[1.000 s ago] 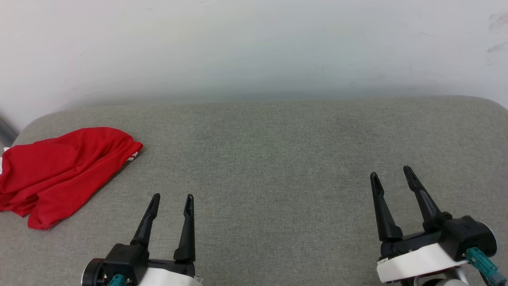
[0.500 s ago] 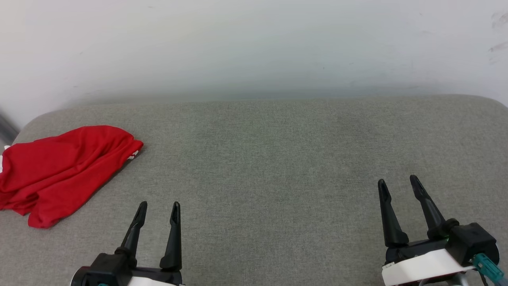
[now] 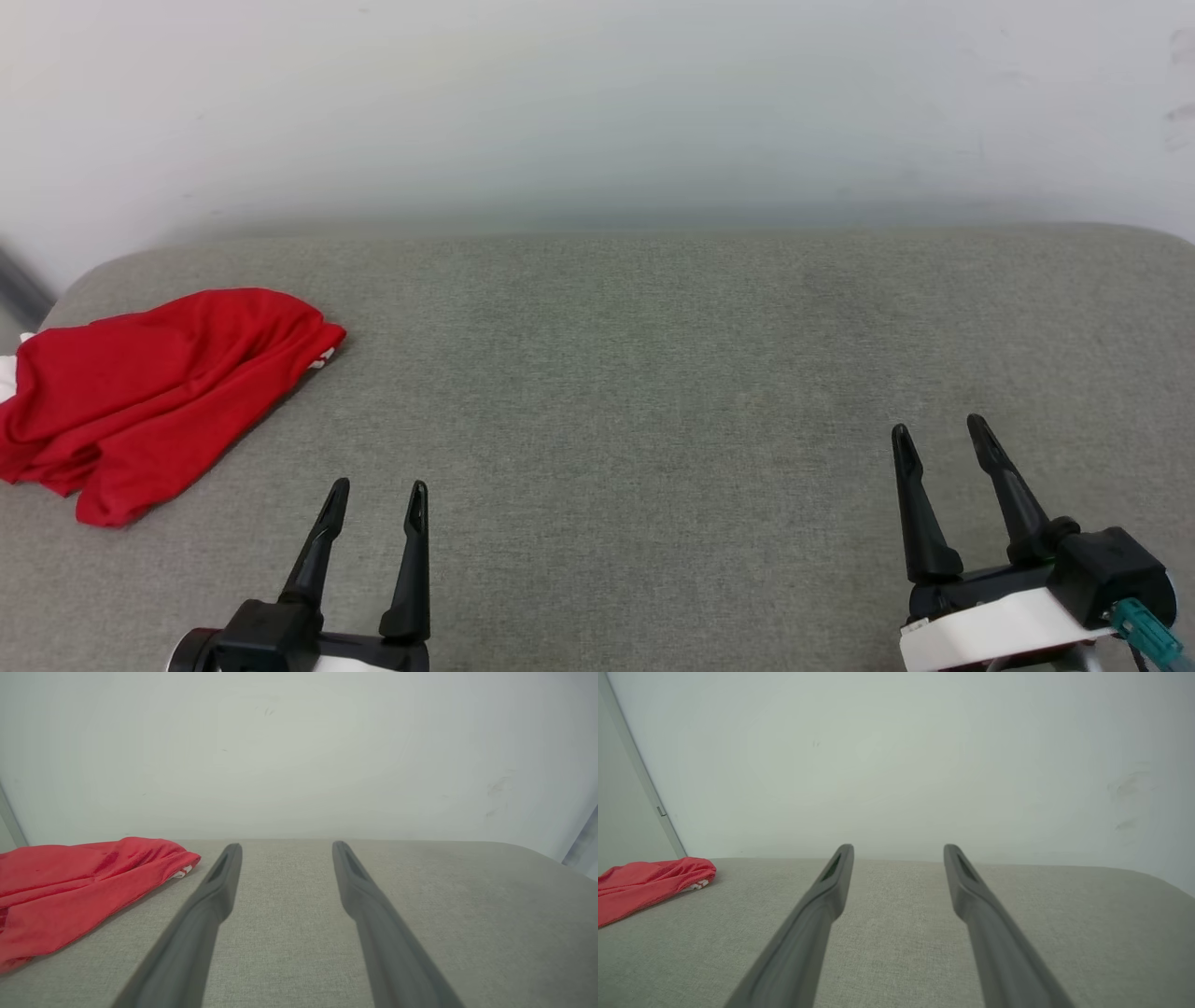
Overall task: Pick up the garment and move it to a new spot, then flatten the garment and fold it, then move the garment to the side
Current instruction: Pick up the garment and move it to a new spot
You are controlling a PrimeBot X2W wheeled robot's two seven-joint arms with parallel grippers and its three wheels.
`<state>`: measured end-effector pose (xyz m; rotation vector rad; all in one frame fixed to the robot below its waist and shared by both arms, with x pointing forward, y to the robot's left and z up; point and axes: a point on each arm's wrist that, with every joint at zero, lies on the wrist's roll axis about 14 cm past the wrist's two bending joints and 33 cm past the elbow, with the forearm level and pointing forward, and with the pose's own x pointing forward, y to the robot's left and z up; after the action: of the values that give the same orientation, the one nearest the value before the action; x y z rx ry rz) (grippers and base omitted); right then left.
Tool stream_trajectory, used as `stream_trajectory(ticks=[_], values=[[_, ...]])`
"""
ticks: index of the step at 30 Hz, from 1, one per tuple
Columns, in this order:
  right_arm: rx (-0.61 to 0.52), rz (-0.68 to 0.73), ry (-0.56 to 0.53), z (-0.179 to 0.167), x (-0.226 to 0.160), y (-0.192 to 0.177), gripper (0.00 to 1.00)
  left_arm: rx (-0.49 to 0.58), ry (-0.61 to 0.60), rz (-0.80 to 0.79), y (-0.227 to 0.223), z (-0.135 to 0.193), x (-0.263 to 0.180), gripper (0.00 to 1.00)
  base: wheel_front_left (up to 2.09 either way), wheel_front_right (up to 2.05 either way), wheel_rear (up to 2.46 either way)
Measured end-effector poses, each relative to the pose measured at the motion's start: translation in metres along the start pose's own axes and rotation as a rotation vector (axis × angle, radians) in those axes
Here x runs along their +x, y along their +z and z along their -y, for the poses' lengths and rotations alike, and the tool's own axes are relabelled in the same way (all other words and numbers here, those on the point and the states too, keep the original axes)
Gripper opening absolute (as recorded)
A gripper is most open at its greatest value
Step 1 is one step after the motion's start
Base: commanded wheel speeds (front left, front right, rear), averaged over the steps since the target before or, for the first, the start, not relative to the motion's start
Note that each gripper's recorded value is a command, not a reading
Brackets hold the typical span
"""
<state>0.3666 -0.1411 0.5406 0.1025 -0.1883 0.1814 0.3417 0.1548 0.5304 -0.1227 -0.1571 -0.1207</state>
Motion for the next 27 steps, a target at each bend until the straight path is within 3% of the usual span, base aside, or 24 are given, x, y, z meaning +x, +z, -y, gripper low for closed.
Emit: stream_trajectory(ticks=[10,27], values=[[0.056,-0.022,0.111,-0.037,0.016,-0.011,1.00,0.040,0.099,-0.012,0.001,-0.029,-0.023,1.00,0.00,0.00,0.00],[0.135,-0.077,0.425,-0.143,0.034,-0.030,1.00,0.109,0.392,0.011,0.021,-0.094,-0.103,1.00,0.00,0.00,0.00]])
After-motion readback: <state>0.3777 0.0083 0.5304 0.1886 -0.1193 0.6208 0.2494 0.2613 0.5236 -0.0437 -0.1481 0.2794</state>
